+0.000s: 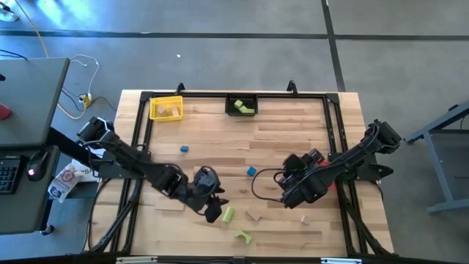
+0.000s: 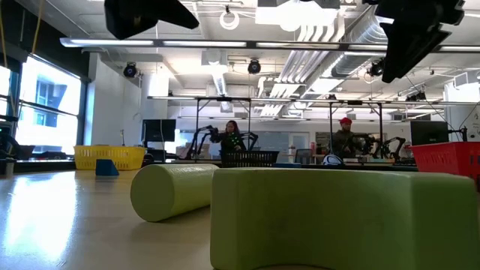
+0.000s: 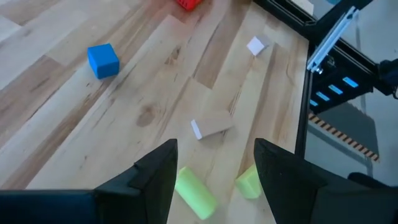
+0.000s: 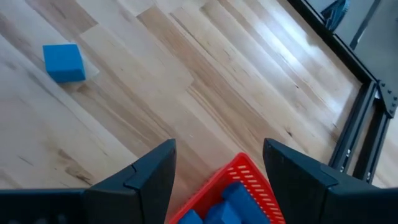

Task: Sort & place blocks by color
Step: Put the green block into the black basket

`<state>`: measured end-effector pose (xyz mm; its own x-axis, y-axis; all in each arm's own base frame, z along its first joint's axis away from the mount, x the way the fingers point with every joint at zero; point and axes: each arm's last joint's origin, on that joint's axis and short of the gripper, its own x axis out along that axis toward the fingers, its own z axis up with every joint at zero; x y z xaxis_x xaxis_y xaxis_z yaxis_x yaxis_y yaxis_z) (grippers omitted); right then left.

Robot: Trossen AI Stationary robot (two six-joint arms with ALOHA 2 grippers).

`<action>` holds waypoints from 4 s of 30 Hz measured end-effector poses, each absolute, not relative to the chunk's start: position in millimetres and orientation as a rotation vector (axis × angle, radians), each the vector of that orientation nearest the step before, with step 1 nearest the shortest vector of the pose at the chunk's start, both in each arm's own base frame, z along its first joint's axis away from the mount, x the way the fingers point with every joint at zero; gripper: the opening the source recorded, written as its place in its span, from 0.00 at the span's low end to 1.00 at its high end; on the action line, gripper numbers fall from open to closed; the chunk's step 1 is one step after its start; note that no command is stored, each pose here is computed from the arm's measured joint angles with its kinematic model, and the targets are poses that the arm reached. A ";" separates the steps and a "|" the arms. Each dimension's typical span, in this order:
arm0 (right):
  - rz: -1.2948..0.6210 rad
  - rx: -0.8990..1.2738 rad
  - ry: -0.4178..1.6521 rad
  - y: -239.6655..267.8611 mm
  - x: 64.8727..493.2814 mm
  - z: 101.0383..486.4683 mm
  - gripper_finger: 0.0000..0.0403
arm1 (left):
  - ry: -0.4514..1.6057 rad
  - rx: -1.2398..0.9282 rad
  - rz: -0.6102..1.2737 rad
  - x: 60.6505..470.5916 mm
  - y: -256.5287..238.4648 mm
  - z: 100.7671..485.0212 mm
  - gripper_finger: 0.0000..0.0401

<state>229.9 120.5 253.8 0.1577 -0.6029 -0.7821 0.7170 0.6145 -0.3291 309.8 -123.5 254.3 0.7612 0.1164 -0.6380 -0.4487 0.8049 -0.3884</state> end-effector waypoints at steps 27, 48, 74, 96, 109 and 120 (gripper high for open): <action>-0.128 -0.002 0.702 147.7 311.0 274.7 0.56 | 0.694 -0.372 0.464 264.4 -148.1 254.9 0.50; 0.440 -0.268 0.491 138.2 373.9 247.1 0.56 | 0.751 -0.238 0.644 223.9 -123.6 270.9 0.50; 0.669 -0.457 0.575 140.9 403.3 156.3 0.56 | 0.719 -0.278 0.664 224.8 -123.8 271.3 0.50; 0.674 -0.370 0.673 143.5 410.0 106.3 0.33 | 0.713 -0.281 0.669 225.0 -123.8 271.2 0.50; 0.474 -0.255 0.703 139.5 407.0 134.8 0.24 | 0.754 -0.152 0.604 226.1 -124.6 271.6 0.50; 0.161 -0.340 0.693 131.6 383.0 200.8 0.24 | 0.747 0.027 0.469 236.0 -127.9 275.7 0.50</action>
